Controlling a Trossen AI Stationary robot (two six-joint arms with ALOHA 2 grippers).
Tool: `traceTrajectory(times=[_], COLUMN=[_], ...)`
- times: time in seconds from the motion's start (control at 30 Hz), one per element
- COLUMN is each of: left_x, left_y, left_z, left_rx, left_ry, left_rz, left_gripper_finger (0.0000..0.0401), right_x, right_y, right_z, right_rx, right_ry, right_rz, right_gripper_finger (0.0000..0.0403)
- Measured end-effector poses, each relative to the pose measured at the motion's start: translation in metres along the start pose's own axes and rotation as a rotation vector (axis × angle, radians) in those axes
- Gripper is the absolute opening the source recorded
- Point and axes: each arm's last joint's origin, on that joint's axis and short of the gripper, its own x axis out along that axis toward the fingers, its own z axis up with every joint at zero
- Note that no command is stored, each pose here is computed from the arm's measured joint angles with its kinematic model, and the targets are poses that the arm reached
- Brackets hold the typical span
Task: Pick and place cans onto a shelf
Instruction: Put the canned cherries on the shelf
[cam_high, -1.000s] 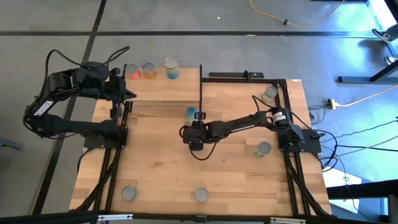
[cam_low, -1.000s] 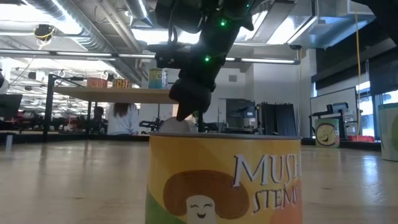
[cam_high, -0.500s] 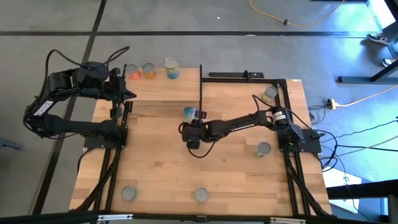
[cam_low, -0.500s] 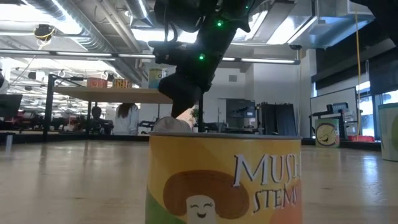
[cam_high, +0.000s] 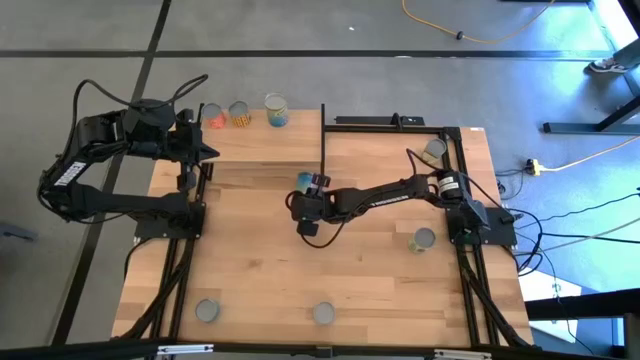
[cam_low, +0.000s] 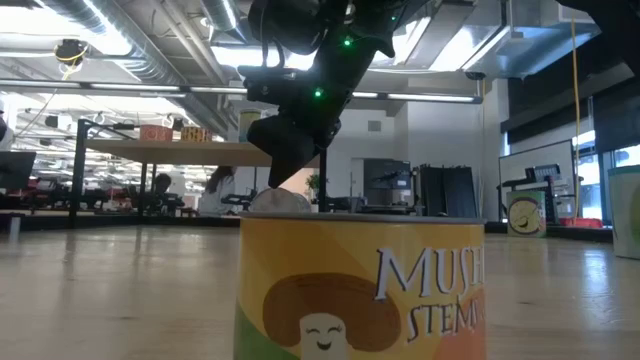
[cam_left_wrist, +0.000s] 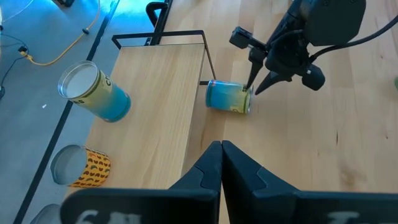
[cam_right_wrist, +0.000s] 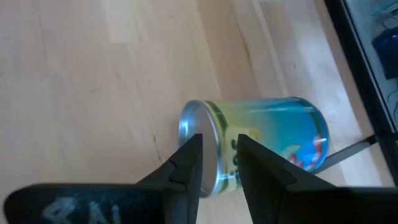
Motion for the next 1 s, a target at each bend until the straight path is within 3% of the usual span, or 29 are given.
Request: traceTrajectory(times=[0.63, 1.0], left_x=[0.0, 0.0], left_y=[0.0, 0.0], left_z=[0.0, 0.0], left_rx=[-0.001, -0.001], left_ry=[0.0, 0.0], left_rz=[0.0, 0.0], left_gripper_finger=[0.0, 0.0], right_x=[0.019, 0.021], right_y=[0.005, 0.005], right_z=[-0.006, -0.009], right_rx=[-0.109, -0.108], right_ry=[0.012, 0.022], right_rz=[-0.105, -0.099], right_gripper_finger=[0.01, 0.0039])
